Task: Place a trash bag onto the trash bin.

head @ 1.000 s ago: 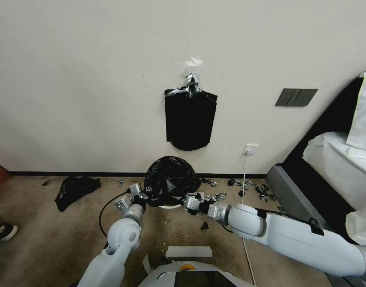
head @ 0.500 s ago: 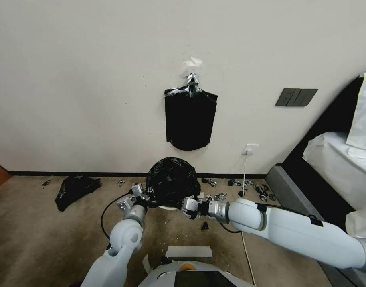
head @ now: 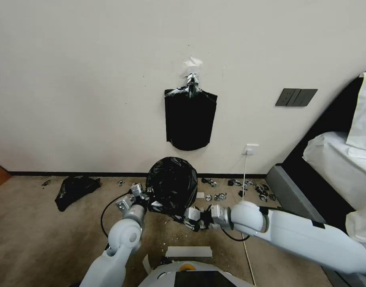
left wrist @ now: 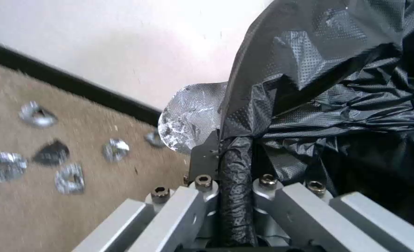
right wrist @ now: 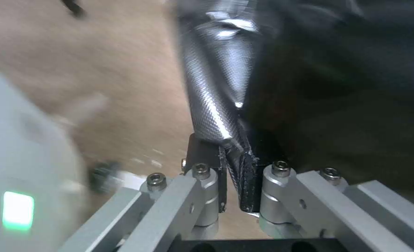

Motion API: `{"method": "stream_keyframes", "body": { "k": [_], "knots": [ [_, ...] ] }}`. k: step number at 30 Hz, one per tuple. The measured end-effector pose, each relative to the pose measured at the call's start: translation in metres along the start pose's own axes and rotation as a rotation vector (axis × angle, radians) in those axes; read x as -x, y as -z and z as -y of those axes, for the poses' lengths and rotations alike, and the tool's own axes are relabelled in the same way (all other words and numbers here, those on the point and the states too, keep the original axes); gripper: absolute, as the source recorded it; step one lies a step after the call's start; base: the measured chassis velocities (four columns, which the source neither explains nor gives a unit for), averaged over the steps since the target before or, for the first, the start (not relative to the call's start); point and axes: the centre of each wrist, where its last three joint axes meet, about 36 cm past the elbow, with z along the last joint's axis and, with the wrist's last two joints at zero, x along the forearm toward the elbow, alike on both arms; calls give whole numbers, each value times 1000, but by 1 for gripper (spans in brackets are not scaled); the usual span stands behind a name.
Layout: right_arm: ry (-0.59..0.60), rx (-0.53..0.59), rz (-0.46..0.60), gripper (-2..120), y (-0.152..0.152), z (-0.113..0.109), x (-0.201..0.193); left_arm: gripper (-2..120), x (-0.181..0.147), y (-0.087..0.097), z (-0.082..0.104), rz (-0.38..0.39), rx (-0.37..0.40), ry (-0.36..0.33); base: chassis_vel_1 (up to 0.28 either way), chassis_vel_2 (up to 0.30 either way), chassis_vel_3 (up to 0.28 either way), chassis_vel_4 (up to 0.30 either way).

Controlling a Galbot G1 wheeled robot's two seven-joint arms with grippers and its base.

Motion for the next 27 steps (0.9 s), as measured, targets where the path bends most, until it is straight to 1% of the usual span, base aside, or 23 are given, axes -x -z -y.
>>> {"method": "stream_keyframes", "body": {
  "k": [3,6,9,21,27],
  "knots": [
    [-18,-9,-17,8,-11,5,5,1,-4,1,2,-20,-12,-5,0,0,0,0],
    [-24,-11,-25,8,-16,6,9,1,-5,3,3,-31,-22,-6,0,0,0,0],
    [-40,-17,-43,8,-29,9,16,1,-8,6,3,-47,-38,-6,0,0,0,0],
    [-84,-34,-88,8,-69,24,27,1,-10,11,0,-84,-39,2,0,0,0,0],
    [-87,-23,-95,8,-80,23,34,1,-10,13,-1,-95,-41,7,0,0,0,0]
  ]
}}
